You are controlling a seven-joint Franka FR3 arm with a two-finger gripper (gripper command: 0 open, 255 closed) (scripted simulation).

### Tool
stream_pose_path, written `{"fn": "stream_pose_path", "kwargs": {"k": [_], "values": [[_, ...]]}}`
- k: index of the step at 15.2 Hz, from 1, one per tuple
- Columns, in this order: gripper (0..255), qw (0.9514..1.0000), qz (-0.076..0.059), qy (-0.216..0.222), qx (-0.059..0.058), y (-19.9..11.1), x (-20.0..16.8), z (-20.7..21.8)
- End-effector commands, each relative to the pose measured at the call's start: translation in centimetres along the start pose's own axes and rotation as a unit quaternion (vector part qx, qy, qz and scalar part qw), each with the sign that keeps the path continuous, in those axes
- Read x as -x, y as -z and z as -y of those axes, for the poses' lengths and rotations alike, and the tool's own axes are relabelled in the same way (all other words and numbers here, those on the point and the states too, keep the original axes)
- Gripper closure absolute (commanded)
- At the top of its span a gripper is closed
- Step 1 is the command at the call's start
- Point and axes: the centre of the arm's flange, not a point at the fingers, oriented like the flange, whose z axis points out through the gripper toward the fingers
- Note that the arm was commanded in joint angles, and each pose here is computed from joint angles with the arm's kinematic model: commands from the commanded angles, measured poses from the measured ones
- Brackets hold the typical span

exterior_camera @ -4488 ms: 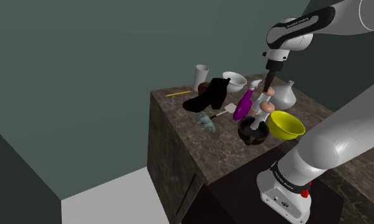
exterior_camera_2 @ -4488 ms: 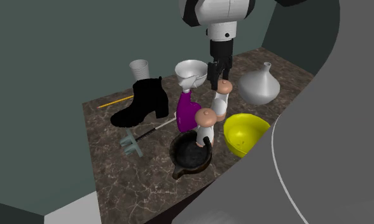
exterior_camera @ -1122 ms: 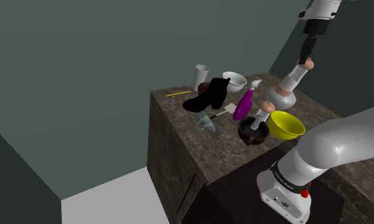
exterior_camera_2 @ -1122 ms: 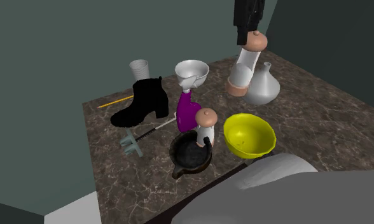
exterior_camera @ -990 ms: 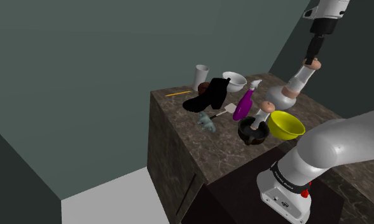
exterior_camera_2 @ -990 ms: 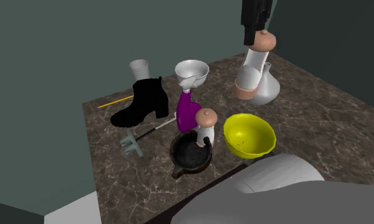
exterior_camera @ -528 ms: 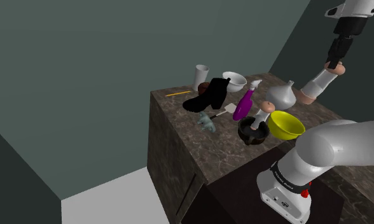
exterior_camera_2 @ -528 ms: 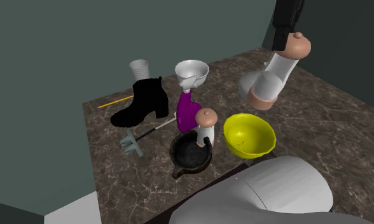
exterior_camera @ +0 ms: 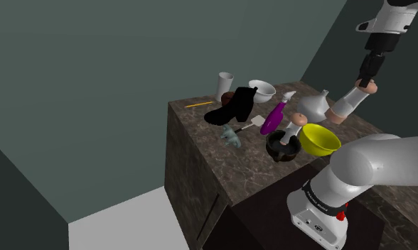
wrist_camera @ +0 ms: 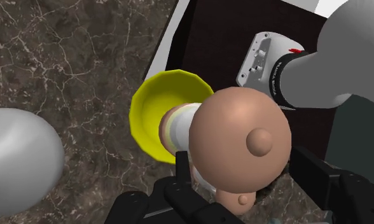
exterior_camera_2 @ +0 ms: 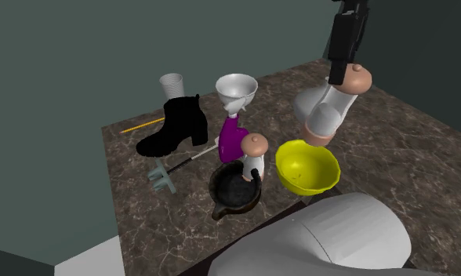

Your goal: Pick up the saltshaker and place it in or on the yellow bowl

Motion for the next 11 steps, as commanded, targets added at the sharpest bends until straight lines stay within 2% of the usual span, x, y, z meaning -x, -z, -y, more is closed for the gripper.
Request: {"fn": "stream_pose_path", "kwargs": {"k": [1,11], "values": [[255,1.0,0.0,0.0,0.0,-1.1,-0.2,-0.2],[255,1.0,0.0,0.0,0.0,-6.2,-1.3,-1.0]]}}
